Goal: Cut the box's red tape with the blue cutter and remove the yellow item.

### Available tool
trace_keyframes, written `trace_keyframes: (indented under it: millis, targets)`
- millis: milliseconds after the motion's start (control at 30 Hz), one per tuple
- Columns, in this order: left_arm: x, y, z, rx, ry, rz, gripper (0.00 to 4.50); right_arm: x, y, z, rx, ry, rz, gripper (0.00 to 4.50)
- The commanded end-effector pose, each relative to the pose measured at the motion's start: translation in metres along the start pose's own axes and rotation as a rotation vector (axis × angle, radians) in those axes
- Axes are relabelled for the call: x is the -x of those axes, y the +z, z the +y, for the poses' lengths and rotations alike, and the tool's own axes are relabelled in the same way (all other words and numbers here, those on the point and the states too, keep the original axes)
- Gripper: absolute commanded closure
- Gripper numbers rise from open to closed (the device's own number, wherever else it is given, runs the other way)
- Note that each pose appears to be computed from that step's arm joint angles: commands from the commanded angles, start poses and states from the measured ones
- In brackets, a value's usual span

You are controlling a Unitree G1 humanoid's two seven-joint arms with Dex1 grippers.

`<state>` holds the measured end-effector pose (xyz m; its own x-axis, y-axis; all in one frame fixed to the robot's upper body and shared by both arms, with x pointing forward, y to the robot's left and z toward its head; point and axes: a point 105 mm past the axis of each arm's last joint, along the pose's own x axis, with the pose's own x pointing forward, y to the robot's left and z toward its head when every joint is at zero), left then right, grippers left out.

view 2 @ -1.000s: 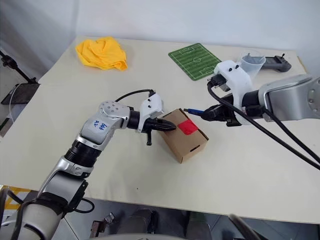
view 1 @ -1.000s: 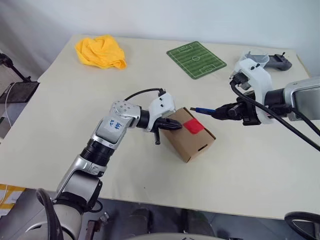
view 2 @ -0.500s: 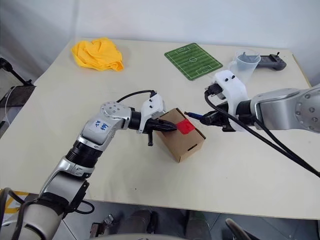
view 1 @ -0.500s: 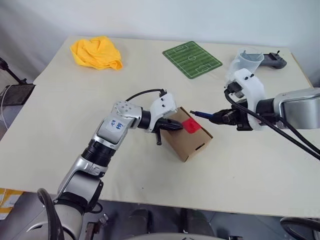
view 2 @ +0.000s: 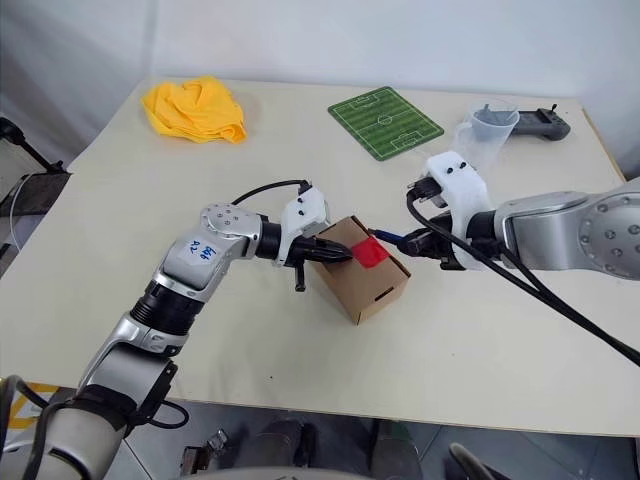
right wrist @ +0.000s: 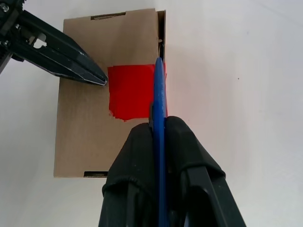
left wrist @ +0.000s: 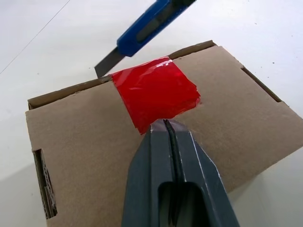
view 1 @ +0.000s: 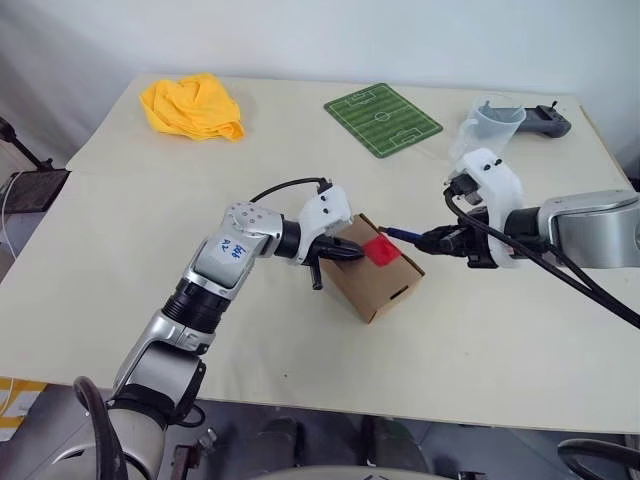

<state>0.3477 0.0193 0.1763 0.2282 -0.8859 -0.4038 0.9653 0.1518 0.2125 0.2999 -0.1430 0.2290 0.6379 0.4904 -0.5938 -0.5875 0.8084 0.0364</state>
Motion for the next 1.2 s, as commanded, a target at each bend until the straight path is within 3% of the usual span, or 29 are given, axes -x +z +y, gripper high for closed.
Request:
trace_keyframes:
  millis: [33, 1200]
  targets:
    - [0.002, 0.000, 0.000, -0.012, 0.012, 0.012, 4.50, 0.002, 0.011, 0.005, 0.004, 0.013, -0.046, 4.39]
    - [-0.008, -0.011, -0.009, 0.033, -0.009, 0.067, 4.50, -0.001, -0.020, 0.010, -0.021, 0.064, 0.115, 4.39]
